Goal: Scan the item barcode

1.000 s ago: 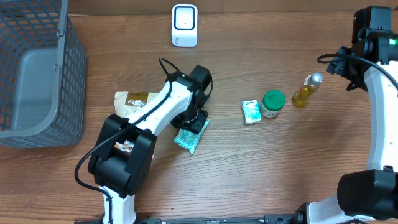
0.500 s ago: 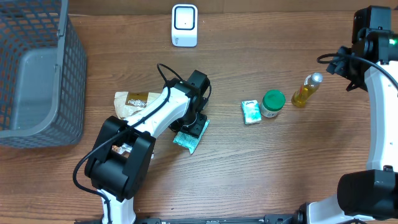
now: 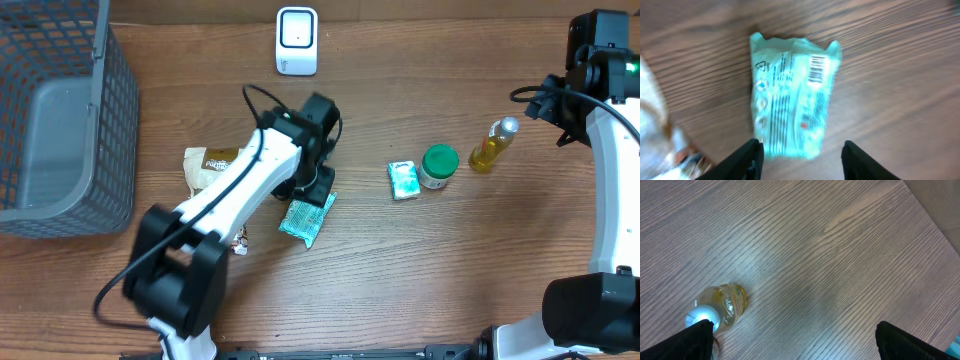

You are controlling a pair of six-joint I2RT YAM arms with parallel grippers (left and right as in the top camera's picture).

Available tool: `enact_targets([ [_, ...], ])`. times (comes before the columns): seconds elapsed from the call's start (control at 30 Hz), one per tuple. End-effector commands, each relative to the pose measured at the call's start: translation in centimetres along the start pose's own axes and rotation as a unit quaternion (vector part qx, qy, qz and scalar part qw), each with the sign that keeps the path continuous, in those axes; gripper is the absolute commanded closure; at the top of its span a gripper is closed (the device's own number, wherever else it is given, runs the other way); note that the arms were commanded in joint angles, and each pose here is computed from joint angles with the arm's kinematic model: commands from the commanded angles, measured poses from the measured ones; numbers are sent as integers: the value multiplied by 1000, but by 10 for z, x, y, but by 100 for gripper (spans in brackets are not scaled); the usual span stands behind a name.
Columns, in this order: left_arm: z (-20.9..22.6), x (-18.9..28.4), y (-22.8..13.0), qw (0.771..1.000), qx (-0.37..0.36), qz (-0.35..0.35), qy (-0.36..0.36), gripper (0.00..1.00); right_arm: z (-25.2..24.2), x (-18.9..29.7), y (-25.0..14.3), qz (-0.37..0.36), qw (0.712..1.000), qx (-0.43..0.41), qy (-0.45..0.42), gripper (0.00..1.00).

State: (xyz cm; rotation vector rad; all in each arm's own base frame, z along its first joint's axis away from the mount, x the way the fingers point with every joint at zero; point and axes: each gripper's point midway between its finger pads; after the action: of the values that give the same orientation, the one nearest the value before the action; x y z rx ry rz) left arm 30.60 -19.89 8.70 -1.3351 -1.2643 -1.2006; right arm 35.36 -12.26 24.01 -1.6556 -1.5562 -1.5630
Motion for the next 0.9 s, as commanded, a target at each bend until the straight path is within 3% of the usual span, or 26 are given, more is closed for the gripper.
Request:
enact_targets([
  [0.0,-6,41,-2,999,16,-32,-18,47,-1,2,3,-6,1000,-6,0,0],
  [0.1,2,38,-18,1000,23,1,0,60,-1,2,3,-6,1000,-6,0,0],
  [0.17,8,33,-29,999,28,22,11,82,-1,2,3,-6,1000,-6,0,0],
  [0.23,14,25,-38,999,30,40,21,96,-1,2,3,-6,1000,-6,0,0],
  [0.8,46,-48,-82,993,54,94,55,92,-1,2,3,-6,1000,-6,0,0],
  [0.87,47,-55,-84,993,57,93,54,87,-1,2,3,-6,1000,-6,0,0],
])
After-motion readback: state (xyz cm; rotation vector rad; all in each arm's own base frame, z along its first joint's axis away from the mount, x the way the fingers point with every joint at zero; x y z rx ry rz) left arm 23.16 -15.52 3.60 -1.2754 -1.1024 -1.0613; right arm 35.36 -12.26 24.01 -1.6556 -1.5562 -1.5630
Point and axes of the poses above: each gripper's point midway between its finger pads, its own x axis back along the fingers, its own z axis along the line the jaws close on, y = z × x, and after that the axes turned 15 degrees about x, right-handed
